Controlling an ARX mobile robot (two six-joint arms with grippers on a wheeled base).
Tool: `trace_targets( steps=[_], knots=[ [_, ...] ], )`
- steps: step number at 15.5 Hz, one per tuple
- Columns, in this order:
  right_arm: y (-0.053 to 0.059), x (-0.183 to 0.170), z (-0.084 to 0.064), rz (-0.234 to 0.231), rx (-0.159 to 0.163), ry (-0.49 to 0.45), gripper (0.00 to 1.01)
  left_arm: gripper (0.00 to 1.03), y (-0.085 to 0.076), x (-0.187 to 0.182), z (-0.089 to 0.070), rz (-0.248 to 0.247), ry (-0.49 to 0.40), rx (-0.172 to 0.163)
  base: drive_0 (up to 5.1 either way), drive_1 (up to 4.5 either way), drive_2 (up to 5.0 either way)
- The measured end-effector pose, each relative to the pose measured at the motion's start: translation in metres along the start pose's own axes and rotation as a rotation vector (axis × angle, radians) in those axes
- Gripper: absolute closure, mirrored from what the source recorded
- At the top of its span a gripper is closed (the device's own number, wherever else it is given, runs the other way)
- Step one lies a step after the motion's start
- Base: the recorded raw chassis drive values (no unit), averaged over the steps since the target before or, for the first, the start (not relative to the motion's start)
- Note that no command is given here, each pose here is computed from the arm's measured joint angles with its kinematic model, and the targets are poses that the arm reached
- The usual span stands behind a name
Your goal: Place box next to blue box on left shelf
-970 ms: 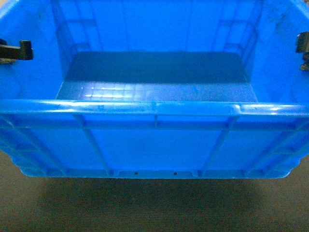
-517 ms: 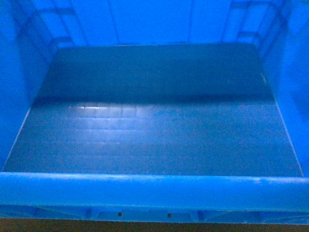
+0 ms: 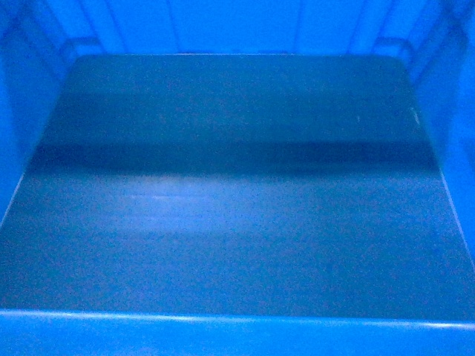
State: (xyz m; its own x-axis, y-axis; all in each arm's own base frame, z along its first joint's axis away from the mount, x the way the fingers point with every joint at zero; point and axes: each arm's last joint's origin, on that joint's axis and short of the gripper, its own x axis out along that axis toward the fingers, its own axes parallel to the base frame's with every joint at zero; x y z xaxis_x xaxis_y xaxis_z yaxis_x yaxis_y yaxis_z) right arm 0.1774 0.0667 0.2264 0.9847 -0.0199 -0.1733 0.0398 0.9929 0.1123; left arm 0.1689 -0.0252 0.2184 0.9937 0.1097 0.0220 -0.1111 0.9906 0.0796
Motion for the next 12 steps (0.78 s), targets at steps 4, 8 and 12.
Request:
trace_targets(
  steps=[4, 8, 12],
  knots=[
    [0.0010, -0.0018, 0.0002, -0.028, -0.022, -0.020, 0.81, 0.88, -0.0017, -0.0017, 0.0000, -0.012, -0.001, -0.001, 0.0, 0.00, 0.0],
    [0.0010, -0.0018, 0.0001, -0.029, -0.026, -0.019, 0.81, 0.89, -0.0019, -0.0017, 0.0000, -0.017, -0.002, -0.010, 0.0, 0.00, 0.0],
    [0.0008, -0.0018, -0.0007, -0.032, -0.027, -0.017, 0.81, 0.89, -0.0021, -0.0018, 0.0000, -0.021, -0.002, -0.019, 0.0, 0.00, 0.0]
  ],
)
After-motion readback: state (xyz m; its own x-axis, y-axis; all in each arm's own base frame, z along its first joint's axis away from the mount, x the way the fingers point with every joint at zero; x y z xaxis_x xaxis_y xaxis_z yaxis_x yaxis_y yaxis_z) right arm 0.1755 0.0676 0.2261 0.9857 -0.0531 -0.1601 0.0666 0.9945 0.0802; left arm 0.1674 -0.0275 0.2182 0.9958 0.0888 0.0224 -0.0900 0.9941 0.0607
